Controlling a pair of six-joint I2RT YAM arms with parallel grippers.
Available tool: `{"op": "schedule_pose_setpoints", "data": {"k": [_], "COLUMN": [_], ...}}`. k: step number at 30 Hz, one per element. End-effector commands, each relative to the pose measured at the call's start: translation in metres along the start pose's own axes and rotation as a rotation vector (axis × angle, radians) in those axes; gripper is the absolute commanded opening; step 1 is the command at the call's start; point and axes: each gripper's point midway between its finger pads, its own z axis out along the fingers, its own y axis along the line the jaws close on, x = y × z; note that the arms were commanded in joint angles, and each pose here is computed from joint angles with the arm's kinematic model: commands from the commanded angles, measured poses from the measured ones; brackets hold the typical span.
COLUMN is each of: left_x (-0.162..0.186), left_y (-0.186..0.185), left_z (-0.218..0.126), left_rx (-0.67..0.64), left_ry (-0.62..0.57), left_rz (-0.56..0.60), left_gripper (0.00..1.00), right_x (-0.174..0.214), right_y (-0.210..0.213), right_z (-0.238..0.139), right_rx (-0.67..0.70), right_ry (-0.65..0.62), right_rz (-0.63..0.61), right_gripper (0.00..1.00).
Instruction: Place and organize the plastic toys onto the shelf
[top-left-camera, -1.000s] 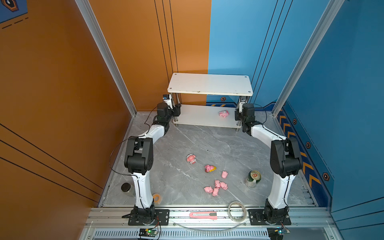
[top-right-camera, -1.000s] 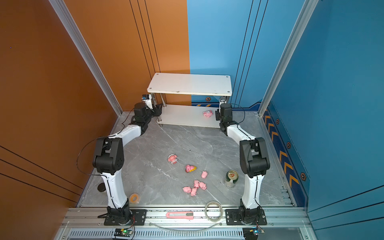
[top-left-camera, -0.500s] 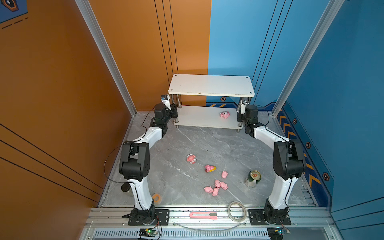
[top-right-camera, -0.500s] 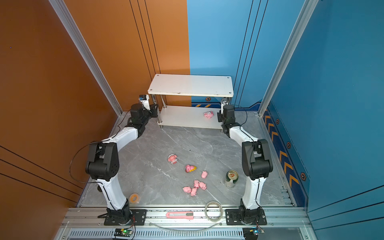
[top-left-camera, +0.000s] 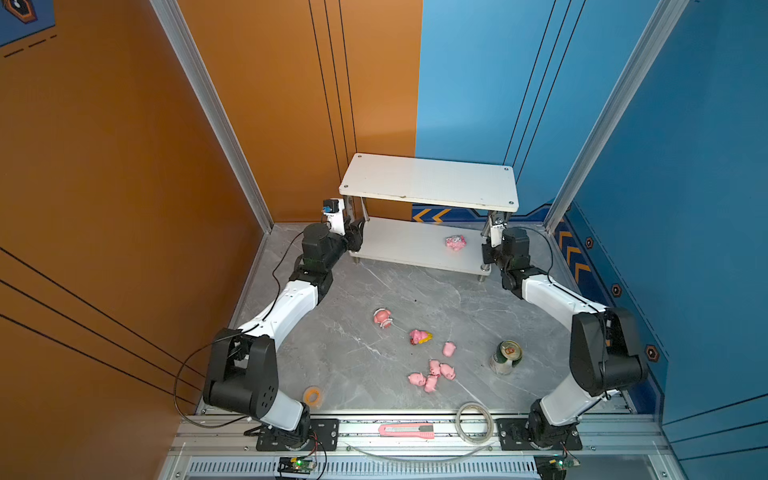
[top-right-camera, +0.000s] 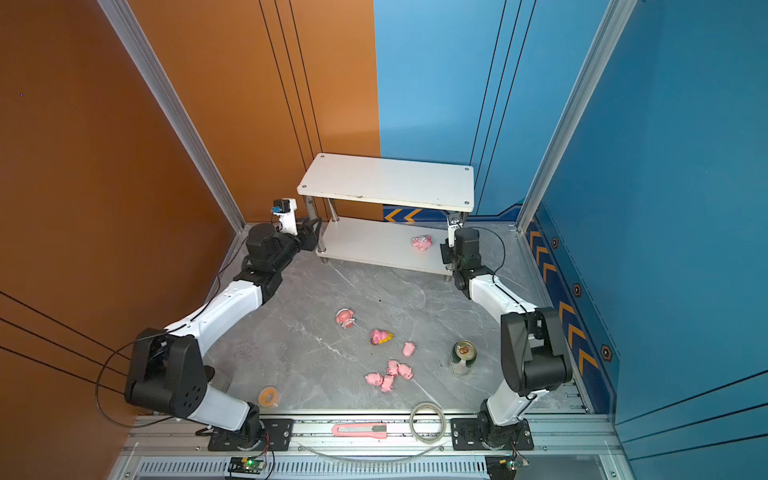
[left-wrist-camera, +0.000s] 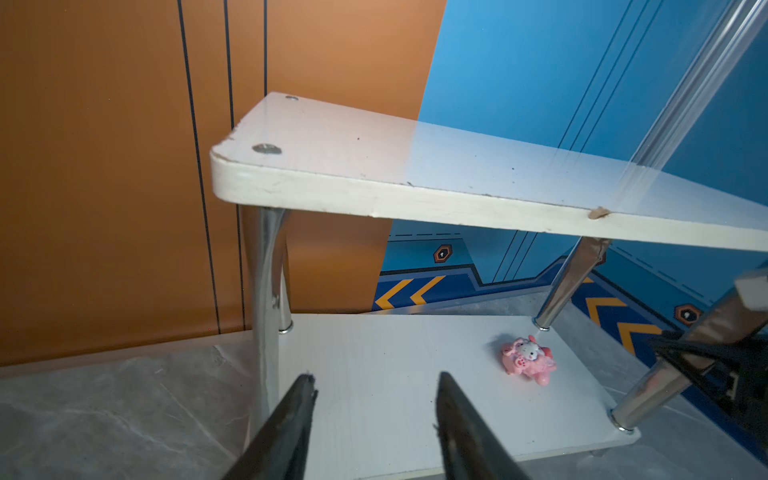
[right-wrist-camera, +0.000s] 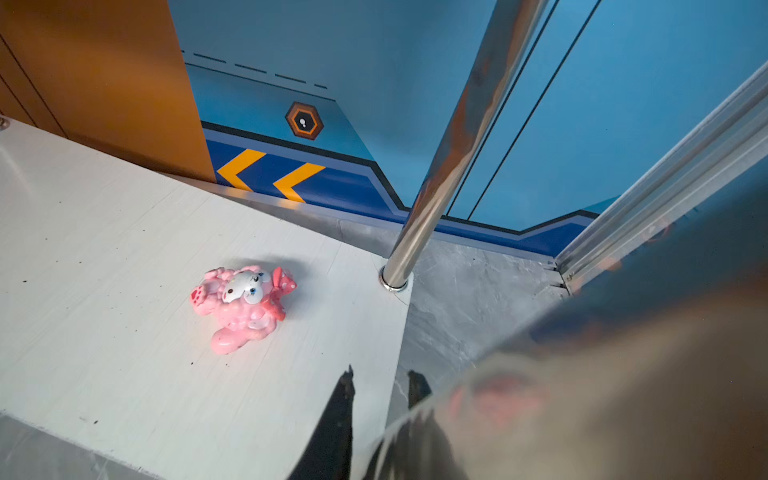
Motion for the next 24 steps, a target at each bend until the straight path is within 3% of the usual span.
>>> {"op": "schedule_pose_setpoints", "data": {"k": [1, 7, 11, 15, 17, 21, 24], "left_x": [0.018, 0.031, 0.038, 0.037, 0.039, 0.040, 0.036], "left_y": [-0.003, 0.002, 0.000, -0.009, -0.011, -0.010, -0.007], "left_z": [-0.011, -0.006, 0.003, 0.016, 0.022, 0.030, 0.031], "left_rx": [-0.018, -0.056, -0.053, -0.037, -0.032, -0.041, -0.057], "left_ry": [0.051, 0.091, 0.112, 0.110, 0.116, 0.117, 0.108], "left_rz": [0.026, 0.037, 0.023, 0.030, 0.032, 0.033, 0.040], "left_gripper": [0.62, 0.82, 0.90, 0.91, 0.83, 0.44, 0.33], "right_x": [-0.038, -0.022, -0.015, -0.014, -0.015, -0.020, -0.021], "right_y": [-0.003, -0.019, -0.031, -0.037, -0.037, -0.033, -0.029], "right_z": [-0.032, -0.047, -0.045, -0.037, -0.032, -0.020, -0.010], "right_rx": [-0.135, -0.144, -0.144, -0.148, -0.157, -0.185, -0.195], "right_ry": [-0.116, -0.087, -0.071, -0.061, -0.057, -0.049, -0.041], "right_rz": [0.327, 0.344, 0.370, 0.386, 0.390, 0.390, 0.386], "right_gripper": [0.21, 0.20, 0.20, 0.20, 0.20, 0.20, 0.20]}}
